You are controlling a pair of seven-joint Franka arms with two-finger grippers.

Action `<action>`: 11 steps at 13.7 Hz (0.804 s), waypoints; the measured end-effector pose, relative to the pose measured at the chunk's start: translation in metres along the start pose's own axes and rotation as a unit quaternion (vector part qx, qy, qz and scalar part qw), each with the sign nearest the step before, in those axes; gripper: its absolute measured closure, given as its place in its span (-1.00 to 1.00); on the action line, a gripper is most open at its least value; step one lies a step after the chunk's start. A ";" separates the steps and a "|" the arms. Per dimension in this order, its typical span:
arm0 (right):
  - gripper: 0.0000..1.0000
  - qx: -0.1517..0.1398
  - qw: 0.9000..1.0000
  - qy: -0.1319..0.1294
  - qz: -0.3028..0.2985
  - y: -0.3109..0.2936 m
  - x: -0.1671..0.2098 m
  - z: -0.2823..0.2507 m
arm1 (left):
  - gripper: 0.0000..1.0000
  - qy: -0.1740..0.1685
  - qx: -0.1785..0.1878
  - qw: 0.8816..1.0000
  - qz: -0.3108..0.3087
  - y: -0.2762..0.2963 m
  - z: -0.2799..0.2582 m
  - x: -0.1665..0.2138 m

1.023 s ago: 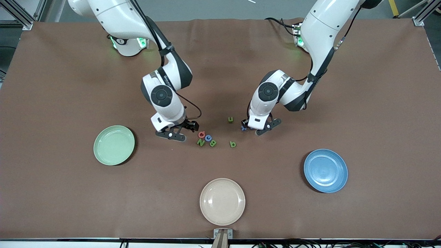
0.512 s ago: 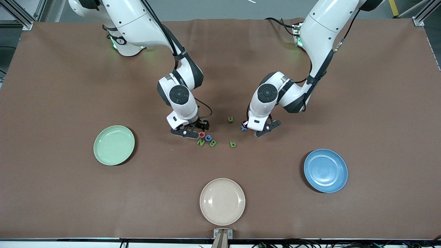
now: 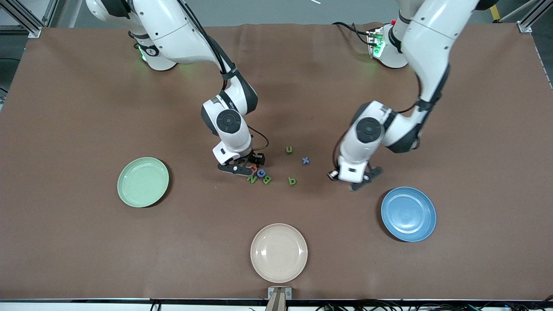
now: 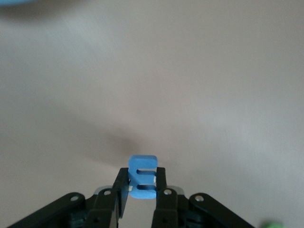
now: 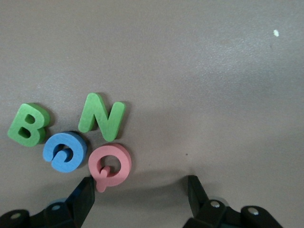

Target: Sort upper and lower case letters into plates

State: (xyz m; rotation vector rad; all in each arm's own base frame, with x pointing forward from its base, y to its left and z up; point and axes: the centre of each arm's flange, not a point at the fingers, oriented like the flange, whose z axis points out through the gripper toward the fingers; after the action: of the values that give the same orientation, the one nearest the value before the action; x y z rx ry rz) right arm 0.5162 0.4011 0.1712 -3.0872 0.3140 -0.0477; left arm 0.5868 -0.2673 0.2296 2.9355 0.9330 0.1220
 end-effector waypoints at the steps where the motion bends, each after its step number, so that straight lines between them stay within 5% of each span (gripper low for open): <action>1: -0.73 0.001 1.000 0.001 0.000 -0.001 0.001 -0.001 | 0.46 0.016 -0.003 1.000 -0.004 -0.014 -0.010 0.035; 7: -0.28 -0.004 1.000 0.017 -0.018 -0.006 0.008 -0.005 | 0.46 0.029 0.017 0.998 0.043 -0.108 0.003 0.165; 9: -0.09 -0.005 1.000 0.020 -0.022 -0.007 0.009 -0.006 | 0.37 0.023 0.019 0.998 0.049 -0.120 0.019 0.181; 11: 0.11 -0.004 1.000 0.022 -0.023 -0.008 0.010 -0.007 | 0.03 0.023 0.014 0.998 0.054 -0.110 0.019 0.180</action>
State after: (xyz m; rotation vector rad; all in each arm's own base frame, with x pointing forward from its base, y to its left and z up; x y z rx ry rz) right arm 0.5268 0.4066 0.1791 -3.1051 0.2466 -0.1148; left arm 0.6718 -0.0738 0.2127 3.0214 0.7890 0.1836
